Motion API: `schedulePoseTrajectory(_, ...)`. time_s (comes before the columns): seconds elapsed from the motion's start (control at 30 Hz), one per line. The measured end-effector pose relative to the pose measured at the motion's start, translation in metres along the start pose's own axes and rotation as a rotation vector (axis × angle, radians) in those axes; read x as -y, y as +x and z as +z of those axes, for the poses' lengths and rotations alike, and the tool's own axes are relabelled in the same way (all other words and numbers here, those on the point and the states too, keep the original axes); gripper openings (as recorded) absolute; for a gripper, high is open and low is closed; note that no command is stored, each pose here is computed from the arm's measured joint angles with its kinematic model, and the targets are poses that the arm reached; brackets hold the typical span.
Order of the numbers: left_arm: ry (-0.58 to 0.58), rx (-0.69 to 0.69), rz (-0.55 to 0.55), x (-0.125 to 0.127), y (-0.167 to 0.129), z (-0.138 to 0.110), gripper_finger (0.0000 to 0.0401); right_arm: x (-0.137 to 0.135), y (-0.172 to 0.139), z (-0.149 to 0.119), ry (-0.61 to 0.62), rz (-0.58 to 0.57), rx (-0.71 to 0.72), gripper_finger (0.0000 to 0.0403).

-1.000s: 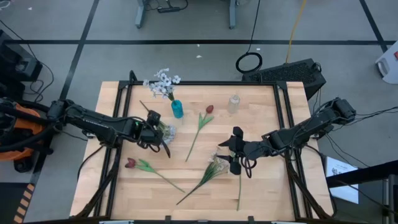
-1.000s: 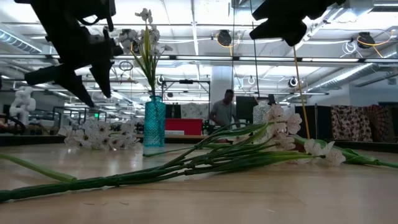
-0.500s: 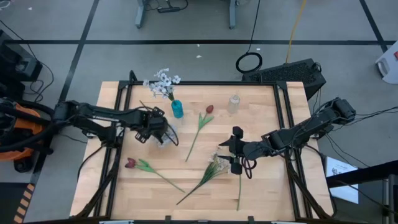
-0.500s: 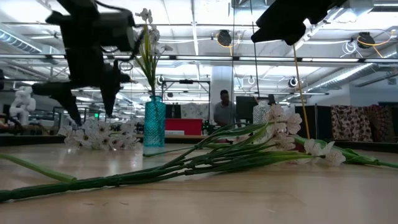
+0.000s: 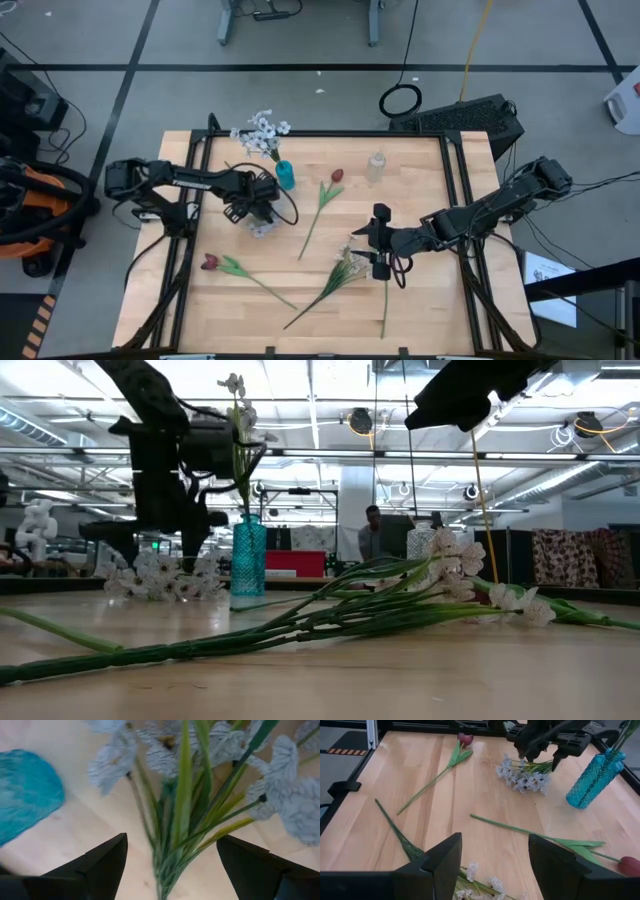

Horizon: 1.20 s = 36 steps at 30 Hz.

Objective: Sort flowers into vase by color
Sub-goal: Put the top white flowers into the blue vase

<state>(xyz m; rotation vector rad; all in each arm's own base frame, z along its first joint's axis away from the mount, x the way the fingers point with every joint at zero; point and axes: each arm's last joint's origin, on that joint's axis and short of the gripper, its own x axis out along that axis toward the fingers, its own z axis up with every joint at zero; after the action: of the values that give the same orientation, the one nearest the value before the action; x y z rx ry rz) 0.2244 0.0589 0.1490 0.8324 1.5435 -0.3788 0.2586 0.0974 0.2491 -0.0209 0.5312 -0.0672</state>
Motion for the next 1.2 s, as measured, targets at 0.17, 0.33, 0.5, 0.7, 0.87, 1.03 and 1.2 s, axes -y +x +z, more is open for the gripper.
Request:
schedulePoseTrajectory(0.17, 0.022, 0.004, -0.061, -0.002, 0.011, -0.002, 0.0312, 0.000, 0.000, -0.001, -0.009, -0.002, -0.008, 0.0219)
schedulePoseTrajectory(0.33, 0.081, 0.022, -0.078, -0.004, 0.016, 0.000, 0.0302, 0.000, 0.000, -0.001, -0.018, -0.002, -0.007, 0.0219)
schedulePoseTrajectory(0.5, 0.132, 0.038, -0.091, -0.003, 0.016, 0.000, 0.0250, 0.000, 0.000, -0.001, -0.018, -0.005, -0.008, 0.0219)
schedulePoseTrajectory(0.7, 0.134, 0.041, -0.105, -0.001, 0.017, 0.000, 0.0162, 0.001, 0.000, -0.001, -0.014, -0.007, -0.008, 0.0219)
schedulePoseTrajectory(0.87, 0.125, 0.043, -0.102, 0.000, 0.016, 0.003, 0.0089, 0.001, 0.000, -0.002, 0.019, -0.011, -0.024, 0.0219)
schedulePoseTrajectory(1.03, 0.065, 0.040, -0.085, 0.001, 0.014, 0.009, 0.0020, 0.001, 0.000, -0.004, 0.058, -0.016, -0.039, 0.0219)
schedulePoseTrajectory(1.2, 0.025, 0.044, -0.060, 0.004, 0.010, 0.019, 0.0013, 0.001, 0.000, -0.004, 0.055, -0.017, -0.036, 0.0219)
